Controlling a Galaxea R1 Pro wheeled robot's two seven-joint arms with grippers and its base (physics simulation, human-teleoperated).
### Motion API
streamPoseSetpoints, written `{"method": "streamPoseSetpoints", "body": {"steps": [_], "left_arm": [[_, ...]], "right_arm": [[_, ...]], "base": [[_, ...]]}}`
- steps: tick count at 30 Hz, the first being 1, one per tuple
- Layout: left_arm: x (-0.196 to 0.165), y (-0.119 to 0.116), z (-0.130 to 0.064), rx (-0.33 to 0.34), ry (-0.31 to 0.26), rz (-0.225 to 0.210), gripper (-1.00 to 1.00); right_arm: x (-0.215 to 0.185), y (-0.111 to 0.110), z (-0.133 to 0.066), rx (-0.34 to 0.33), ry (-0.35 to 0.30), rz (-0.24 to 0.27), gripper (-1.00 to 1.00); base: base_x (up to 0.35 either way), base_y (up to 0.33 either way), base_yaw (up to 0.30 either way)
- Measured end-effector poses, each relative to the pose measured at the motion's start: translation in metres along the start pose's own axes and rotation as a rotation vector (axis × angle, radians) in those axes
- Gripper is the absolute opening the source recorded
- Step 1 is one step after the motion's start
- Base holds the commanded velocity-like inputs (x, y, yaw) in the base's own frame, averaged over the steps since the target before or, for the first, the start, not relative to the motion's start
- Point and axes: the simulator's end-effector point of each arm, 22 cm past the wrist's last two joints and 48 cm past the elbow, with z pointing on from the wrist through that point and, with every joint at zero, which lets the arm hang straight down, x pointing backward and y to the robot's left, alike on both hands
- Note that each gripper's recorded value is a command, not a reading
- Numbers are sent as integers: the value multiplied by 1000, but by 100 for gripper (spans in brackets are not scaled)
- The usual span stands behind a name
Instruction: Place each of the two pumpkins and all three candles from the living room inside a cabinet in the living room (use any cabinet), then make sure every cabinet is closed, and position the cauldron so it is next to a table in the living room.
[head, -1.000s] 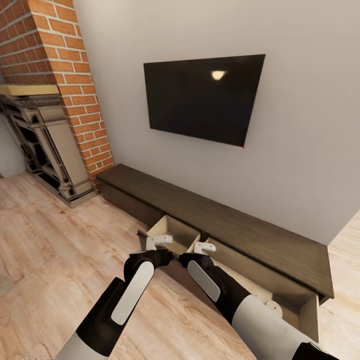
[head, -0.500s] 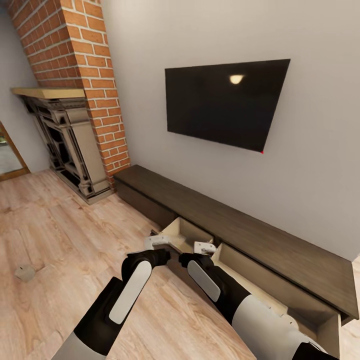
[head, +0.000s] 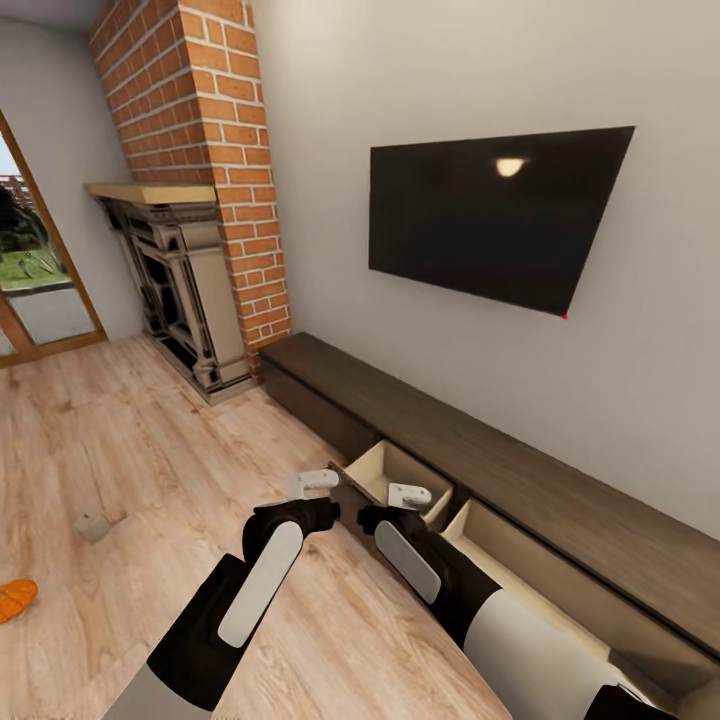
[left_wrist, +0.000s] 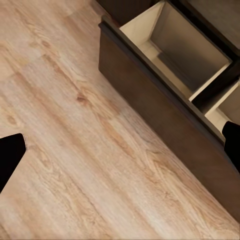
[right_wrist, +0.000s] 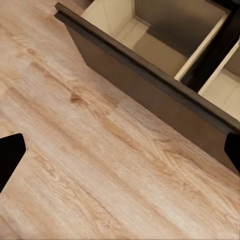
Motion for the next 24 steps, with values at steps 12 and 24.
{"method": "streamPoseSetpoints", "body": {"steps": [12,24], "left_arm": [[-6,0,-6,1,-15,1,100],[-14,7,-11,-5,-29,-23,100]], "right_arm": [[-7,1,-6,-3,-16,-1,100],[-13,3,-12,-5,-30,-4,100]], "base": [[0,113,210],[0,7,212]]}}
